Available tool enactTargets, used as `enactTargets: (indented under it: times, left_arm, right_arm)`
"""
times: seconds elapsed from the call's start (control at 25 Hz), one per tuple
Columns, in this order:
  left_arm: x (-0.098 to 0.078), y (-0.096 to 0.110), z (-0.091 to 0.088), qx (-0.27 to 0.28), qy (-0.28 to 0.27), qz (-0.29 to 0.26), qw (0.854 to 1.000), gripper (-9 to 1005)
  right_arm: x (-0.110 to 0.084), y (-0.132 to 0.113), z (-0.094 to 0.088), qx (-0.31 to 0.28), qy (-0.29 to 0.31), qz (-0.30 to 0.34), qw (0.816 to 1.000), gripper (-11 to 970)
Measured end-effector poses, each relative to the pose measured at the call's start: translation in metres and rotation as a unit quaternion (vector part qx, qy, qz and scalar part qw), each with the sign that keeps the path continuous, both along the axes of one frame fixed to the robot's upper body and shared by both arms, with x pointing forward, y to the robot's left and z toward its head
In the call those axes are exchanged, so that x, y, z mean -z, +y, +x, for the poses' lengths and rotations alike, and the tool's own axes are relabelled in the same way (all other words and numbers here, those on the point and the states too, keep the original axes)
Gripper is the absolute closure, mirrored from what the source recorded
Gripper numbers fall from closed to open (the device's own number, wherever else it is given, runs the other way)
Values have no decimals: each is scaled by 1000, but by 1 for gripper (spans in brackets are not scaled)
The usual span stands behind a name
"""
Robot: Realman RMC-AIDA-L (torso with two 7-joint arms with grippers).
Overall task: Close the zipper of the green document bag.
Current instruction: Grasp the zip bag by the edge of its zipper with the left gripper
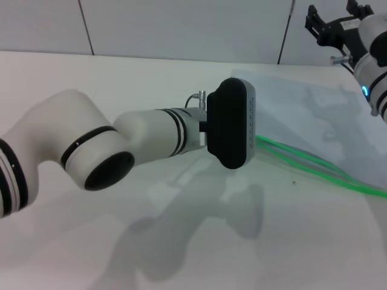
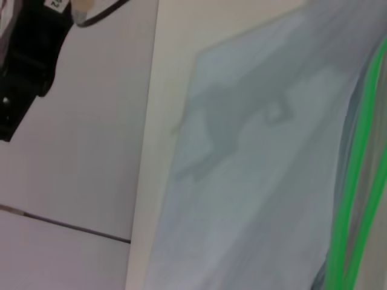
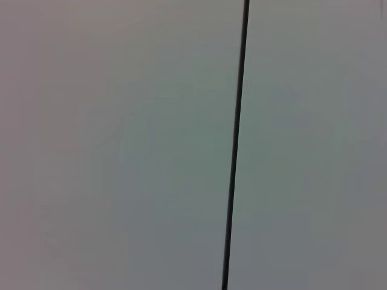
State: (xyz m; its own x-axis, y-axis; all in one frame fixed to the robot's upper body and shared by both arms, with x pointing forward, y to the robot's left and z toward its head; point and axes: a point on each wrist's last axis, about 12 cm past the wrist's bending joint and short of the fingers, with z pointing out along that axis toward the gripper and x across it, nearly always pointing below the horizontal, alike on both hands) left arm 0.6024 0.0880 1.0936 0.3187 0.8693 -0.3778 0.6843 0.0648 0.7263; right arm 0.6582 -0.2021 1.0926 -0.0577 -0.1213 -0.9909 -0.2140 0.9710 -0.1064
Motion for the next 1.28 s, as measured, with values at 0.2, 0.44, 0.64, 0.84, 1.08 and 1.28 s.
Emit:
enactTargets:
  times: [0.2, 0.44, 0.64, 0.84, 1.08, 1.28]
  left_arm:
    - [1, 2, 0, 1, -4, -2, 1000, 299]
    - [4, 5, 2, -3, -8, -1, 1000, 299]
    - [4, 5, 2, -3, -8, -2, 1000, 299]
    - [4, 5, 2, 0, -11, 1, 1000, 300]
    - [3, 4, 2, 8, -20, 3, 1000, 304]
    - [3, 3, 2, 10, -22, 5, 1000, 321]
  right_arm:
    - [0, 0, 0, 0, 0, 0, 1000, 143]
    - [2, 0, 0, -1, 7, -2, 1000, 144]
    - [2, 1, 1, -2, 10, -2, 1000, 144]
    - [1, 1, 1, -2, 10, -2, 1000, 144]
    - [1, 2, 1, -3, 10, -2, 1000, 143]
    - [1, 2, 1, -3, 10, -2, 1000, 143]
